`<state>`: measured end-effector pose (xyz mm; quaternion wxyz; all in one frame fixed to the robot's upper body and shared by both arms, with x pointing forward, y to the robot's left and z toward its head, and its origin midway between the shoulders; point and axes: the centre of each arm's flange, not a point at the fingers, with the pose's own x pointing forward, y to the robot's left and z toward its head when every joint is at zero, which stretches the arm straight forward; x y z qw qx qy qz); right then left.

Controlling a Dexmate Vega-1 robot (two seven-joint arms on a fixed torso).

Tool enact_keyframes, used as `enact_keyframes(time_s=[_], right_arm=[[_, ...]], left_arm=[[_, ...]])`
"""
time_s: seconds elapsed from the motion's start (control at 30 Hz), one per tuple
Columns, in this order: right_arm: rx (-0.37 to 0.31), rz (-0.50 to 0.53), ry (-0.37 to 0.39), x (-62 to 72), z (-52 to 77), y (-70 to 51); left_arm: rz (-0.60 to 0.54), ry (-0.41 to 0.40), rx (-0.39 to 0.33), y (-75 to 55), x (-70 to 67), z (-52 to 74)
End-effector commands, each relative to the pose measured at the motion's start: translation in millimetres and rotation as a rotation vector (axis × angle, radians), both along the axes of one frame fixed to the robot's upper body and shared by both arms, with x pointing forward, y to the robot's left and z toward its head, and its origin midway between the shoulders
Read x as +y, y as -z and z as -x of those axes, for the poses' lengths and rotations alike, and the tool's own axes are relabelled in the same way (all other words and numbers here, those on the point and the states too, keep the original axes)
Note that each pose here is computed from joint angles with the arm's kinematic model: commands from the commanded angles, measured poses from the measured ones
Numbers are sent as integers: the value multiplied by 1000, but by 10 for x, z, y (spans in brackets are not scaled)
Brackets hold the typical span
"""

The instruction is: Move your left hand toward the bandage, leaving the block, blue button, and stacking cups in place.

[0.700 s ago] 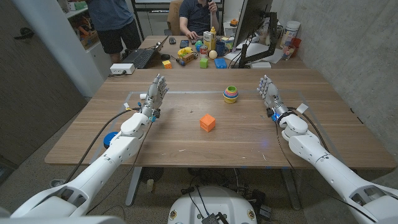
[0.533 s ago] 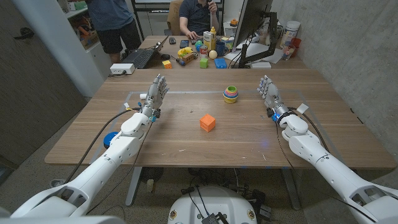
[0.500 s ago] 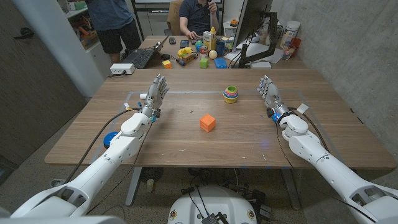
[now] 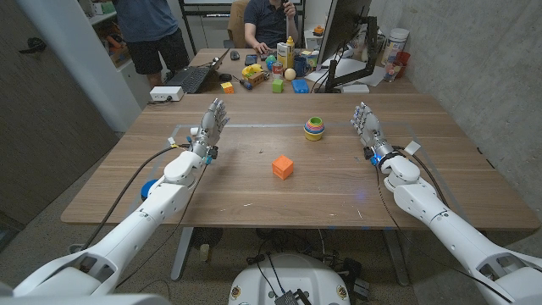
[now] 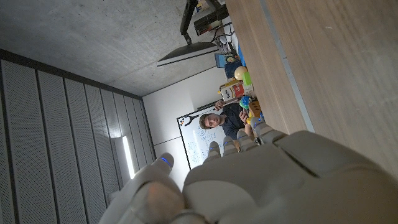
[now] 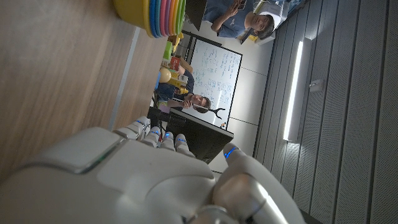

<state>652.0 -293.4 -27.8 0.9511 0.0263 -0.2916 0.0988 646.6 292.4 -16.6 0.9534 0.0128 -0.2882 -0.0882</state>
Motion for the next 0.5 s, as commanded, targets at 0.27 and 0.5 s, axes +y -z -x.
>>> enact_keyframes(time_s=[0.27, 0.5], right_arm=[[10, -7, 13, -45, -23, 22], [7, -9, 18, -53, -25, 20]], left_arm=[[-222, -136, 179, -226, 218, 178], [-335, -228, 235, -372, 268, 270]])
